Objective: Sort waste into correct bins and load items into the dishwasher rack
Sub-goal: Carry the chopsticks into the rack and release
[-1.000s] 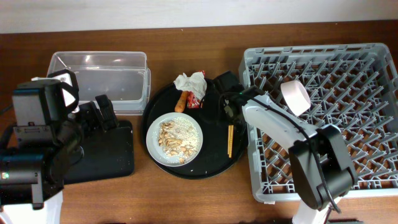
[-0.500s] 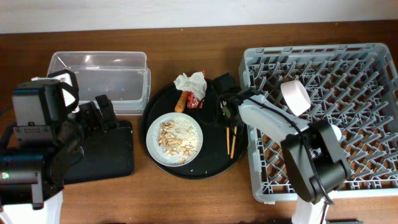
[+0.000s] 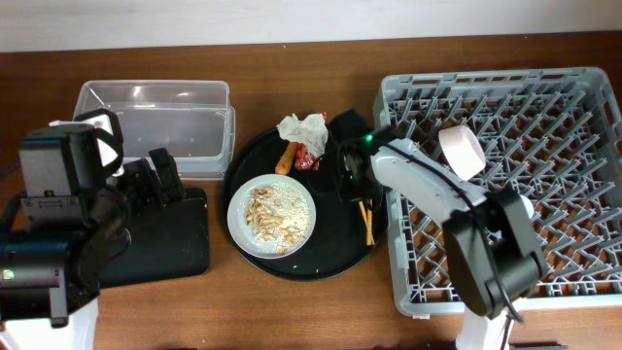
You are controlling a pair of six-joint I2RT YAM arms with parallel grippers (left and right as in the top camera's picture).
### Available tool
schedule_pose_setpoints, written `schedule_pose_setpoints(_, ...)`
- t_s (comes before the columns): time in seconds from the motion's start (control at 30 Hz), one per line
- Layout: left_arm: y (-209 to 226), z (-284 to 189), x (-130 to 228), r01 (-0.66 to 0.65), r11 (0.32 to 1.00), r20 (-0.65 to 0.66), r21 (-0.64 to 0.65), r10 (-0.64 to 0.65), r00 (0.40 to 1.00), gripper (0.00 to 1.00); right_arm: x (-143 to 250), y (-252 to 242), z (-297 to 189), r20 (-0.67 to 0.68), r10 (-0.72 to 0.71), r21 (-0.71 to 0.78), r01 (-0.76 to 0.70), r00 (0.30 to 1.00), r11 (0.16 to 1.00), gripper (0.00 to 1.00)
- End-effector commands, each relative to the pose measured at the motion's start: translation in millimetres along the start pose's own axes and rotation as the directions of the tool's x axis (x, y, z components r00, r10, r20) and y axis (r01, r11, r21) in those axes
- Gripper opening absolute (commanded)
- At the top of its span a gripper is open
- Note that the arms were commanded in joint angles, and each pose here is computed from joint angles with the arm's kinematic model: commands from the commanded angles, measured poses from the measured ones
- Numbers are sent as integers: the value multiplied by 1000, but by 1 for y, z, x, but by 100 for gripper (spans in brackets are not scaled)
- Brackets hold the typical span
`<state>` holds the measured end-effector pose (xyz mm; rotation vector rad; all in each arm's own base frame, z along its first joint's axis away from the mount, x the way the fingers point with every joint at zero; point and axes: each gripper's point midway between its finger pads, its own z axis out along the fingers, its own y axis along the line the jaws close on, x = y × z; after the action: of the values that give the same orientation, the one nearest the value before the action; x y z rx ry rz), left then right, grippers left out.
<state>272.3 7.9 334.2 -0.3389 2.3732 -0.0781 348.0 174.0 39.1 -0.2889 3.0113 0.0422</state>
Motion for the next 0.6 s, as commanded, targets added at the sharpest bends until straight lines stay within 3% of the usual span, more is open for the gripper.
schedule_pose_setpoints(0.0, 3, -3, -3, 15, 1000, 13, -13, -15, 1000, 99, -36, 12, -85, 206, -8, -62, 21, 979, 998, 4)
schedule_pose_setpoints(0.1, 3, -3, -3, 15, 1000, 14, -13, -15, 1000, 99, -49, 8, -133, 320, 18, -92, 12, 947, 996, 4)
schedule_pose_setpoints(0.2, 3, -3, -3, 15, 1000, 13, -13, -15, 1000, 99, -51, -9, -149, 355, 48, -86, -19, 934, 996, 4)
schedule_pose_setpoints(0.37, 3, -3, -3, 15, 1000, 13, -13, -15, 1000, 99, -46, -85, -139, 329, 140, 136, -194, 934, 972, 4)
schedule_pose_setpoints(0.43, 3, -3, -3, 15, 1000, 13, -13, -15, 1000, 99, -47, -102, -130, 305, 181, 135, -231, 935, 963, 4)
schedule_pose_setpoints(0.57, 3, -3, -3, 15, 1000, 13, -13, -15, 1000, 99, -36, -105, -88, 167, 149, 83, -165, 975, 983, 4)
